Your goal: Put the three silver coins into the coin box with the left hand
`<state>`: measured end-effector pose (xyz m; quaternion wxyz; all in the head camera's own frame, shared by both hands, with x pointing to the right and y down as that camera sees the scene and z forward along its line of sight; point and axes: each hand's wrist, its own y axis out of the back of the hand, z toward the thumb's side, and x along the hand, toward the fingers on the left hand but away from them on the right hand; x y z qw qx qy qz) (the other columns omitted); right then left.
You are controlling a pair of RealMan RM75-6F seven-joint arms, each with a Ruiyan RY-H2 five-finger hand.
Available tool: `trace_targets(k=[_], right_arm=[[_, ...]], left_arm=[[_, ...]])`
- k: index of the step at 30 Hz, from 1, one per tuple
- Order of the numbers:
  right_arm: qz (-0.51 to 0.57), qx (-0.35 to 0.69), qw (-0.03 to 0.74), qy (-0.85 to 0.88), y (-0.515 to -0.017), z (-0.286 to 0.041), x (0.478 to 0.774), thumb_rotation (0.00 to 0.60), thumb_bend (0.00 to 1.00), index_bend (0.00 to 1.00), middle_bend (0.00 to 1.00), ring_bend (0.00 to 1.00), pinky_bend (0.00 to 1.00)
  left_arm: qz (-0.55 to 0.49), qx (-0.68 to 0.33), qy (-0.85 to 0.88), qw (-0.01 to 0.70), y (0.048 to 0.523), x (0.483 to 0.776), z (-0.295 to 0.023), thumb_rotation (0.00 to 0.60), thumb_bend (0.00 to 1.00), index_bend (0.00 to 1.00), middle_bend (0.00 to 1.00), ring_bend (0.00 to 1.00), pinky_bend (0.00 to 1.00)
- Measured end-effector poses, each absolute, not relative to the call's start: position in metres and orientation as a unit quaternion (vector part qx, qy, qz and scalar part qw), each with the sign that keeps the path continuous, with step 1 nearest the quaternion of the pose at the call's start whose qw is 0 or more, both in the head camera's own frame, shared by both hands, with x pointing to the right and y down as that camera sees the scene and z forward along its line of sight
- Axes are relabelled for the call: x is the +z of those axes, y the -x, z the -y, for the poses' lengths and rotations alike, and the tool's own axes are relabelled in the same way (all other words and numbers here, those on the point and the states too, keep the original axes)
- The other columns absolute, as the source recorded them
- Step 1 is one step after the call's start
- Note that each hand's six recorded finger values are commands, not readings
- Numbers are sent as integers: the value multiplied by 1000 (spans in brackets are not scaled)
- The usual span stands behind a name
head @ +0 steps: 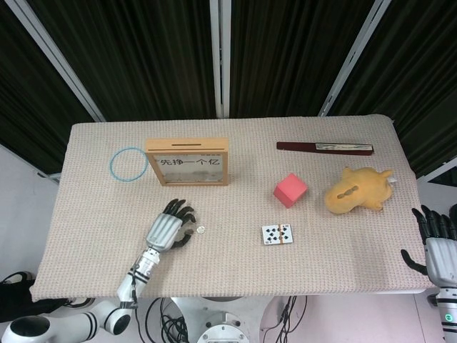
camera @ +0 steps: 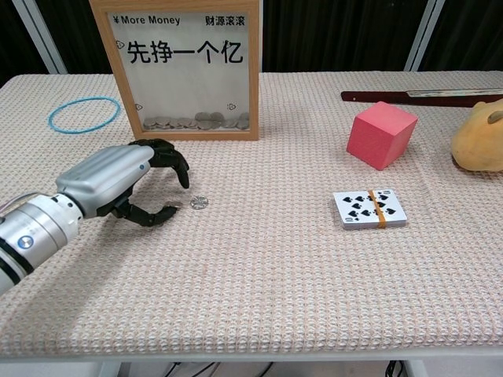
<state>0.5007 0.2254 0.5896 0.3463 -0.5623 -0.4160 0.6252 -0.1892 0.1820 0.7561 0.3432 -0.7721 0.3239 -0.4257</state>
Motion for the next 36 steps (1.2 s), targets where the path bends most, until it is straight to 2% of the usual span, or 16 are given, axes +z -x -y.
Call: trace_targets(k=[9, 25, 36], right_arm=[[415, 627, 346, 562, -501, -226, 589, 600, 214, 0, 0, 0, 0], [414, 630, 342, 561, -504, -226, 590, 600, 213, 0, 0, 0, 0], [416, 631, 340, 560, -506, -227, 591, 600, 214, 0, 0, 0, 0]], left_arm=[[-340, -407, 769, 355, 189, 756, -180, 600, 284, 488, 264, 77, 129], [-338, -411, 766, 361, 189, 760, -179, 600, 380, 546, 266, 77, 128], [-345, -413, 766, 351, 190, 758, -178, 600, 520, 602, 274, 77, 130]])
